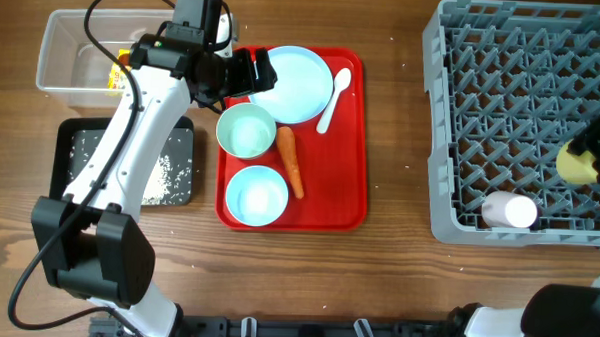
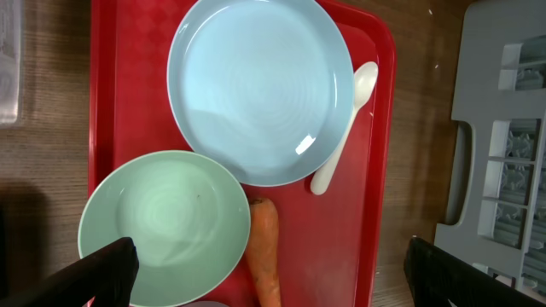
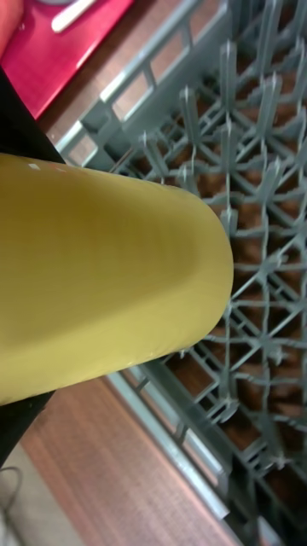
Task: Sort waste into correct bins and load items into the dishwasher rack
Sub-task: 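Lower the yellow cup into the dish rack with the right gripper and release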
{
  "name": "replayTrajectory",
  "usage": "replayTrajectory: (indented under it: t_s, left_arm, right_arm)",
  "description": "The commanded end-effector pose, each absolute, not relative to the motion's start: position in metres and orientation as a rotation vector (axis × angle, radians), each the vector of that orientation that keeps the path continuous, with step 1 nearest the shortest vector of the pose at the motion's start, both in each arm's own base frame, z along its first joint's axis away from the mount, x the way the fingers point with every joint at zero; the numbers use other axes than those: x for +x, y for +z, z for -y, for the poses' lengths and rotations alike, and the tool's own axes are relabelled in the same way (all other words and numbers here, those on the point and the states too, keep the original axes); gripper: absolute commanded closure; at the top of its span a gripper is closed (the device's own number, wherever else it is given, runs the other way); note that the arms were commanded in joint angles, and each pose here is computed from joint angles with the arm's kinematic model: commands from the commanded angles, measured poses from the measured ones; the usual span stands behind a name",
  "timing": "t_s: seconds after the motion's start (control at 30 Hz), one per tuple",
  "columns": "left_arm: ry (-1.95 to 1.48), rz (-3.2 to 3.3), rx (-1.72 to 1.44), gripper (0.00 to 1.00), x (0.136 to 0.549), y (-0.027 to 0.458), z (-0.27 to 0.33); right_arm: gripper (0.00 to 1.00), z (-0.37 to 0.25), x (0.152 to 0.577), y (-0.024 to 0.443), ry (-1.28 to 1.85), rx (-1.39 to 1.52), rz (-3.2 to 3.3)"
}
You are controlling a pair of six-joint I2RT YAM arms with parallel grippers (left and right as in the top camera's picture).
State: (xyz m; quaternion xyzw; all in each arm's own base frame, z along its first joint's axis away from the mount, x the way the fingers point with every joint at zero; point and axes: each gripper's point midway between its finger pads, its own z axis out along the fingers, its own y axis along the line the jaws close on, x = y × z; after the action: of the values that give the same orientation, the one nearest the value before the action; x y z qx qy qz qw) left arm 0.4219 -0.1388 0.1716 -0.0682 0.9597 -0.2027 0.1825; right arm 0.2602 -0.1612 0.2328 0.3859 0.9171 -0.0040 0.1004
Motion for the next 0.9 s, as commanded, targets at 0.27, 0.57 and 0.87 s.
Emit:
replayTrajectory:
  t_s: [0.27,0.57,0.87]
  left_arm:
    - [-0.56,-2.703,-0.177,0.0,0.42,0.174,0.14]
    - [-0.56,-2.703,-0.177,0.0,0.42,0.174,0.14]
    - [-0.56,-2.703,-0.177,0.0,0.42,0.174,0.14]
  right_arm:
    - [0.5,0.195,0.253,0.146,0.001,1.344,-2.938]
    - [0.5,0.201,0.232,0.104,0.02,1.449,-2.977]
    - [0.5,0.212,0.237,0.103,0.047,1.466,-2.909]
